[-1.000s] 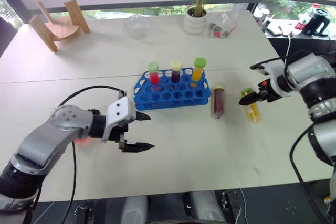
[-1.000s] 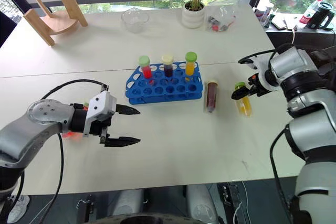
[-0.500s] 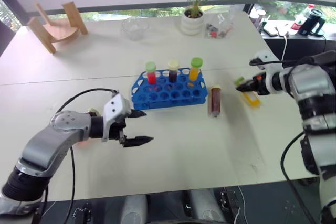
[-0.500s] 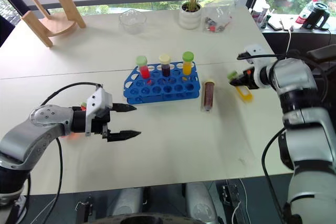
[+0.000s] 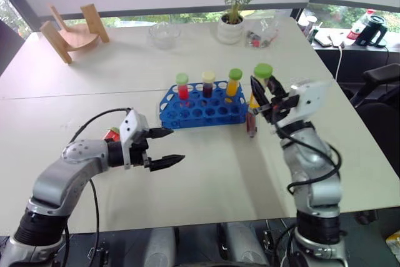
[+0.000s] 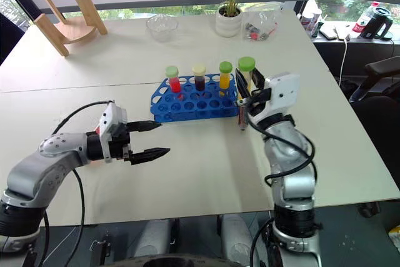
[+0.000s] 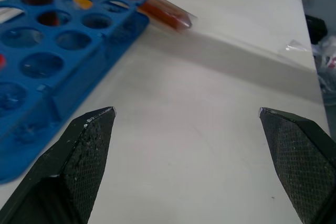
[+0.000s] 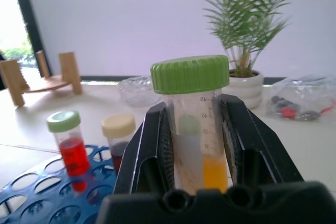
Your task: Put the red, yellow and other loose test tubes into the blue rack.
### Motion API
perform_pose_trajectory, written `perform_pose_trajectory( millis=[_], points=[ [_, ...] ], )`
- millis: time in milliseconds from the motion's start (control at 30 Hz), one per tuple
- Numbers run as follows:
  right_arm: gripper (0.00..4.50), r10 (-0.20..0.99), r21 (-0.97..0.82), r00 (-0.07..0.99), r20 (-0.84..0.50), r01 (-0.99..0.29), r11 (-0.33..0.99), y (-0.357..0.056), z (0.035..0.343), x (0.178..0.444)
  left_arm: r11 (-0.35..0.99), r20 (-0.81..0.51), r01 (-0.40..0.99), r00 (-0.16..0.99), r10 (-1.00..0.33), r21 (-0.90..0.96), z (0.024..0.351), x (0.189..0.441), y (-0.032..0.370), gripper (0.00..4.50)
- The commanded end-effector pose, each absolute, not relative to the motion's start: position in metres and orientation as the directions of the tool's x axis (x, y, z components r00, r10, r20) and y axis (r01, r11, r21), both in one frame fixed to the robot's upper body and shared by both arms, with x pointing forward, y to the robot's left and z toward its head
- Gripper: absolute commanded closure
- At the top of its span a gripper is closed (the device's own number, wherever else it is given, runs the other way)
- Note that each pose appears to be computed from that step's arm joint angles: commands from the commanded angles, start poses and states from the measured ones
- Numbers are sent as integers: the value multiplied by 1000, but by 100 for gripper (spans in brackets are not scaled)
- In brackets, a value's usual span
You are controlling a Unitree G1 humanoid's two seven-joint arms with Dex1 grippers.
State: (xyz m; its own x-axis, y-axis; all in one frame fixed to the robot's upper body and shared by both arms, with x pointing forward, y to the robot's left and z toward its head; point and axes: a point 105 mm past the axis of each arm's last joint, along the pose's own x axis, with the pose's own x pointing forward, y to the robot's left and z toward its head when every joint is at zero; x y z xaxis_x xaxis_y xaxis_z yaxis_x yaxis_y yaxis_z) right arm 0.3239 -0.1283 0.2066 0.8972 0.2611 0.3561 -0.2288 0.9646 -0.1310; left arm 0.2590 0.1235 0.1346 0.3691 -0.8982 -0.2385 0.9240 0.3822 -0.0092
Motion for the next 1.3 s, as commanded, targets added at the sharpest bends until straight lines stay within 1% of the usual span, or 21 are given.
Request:
perform_pose_trajectory(
  millis=[33,167,300,600,767,1100,1167,1200,1233,1267,1300],
  points=[
    [368,240,-106,872,426,-216,971,-116,210,323,359,-246,932,360,-900,49,137,256,118,0],
    [368,249,-109,875,416,-224,969,-107,194,332,381,-246,923,381,-891,50,131,260,117,0],
    [368,255,-126,878,404,-223,967,-106,181,341,390,-263,920,386,-884,42,122,259,118,0],
    [368,281,-152,874,397,-240,959,-100,170,353,404,-271,914,400,-876,42,116,260,120,0],
    [368,301,-162,872,386,-257,953,-96,166,353,413,-276,910,407,-871,39,113,259,122,0],
    [368,306,-186,872,382,-252,950,-95,163,358,428,-272,903,422,-865,42,113,261,122,0],
    [265,309,-188,871,383,-254,949,-95,164,355,434,-270,900,429,-862,41,114,263,123,0],
    [226,308,-192,868,389,-250,949,-96,166,352,439,-269,897,433,-860,41,114,264,124,0],
    [172,305,-196,867,394,-245,950,-97,169,350,445,-268,895,439,-858,41,113,265,125,0],
    [127,304,-201,866,398,-241,950,-99,171,349,450,-265,892,444,-856,41,113,265,125,0],
    [66,305,-207,864,400,-239,949,-100,173,346,454,-261,890,447,-856,36,112,266,125,0]
  ],
)
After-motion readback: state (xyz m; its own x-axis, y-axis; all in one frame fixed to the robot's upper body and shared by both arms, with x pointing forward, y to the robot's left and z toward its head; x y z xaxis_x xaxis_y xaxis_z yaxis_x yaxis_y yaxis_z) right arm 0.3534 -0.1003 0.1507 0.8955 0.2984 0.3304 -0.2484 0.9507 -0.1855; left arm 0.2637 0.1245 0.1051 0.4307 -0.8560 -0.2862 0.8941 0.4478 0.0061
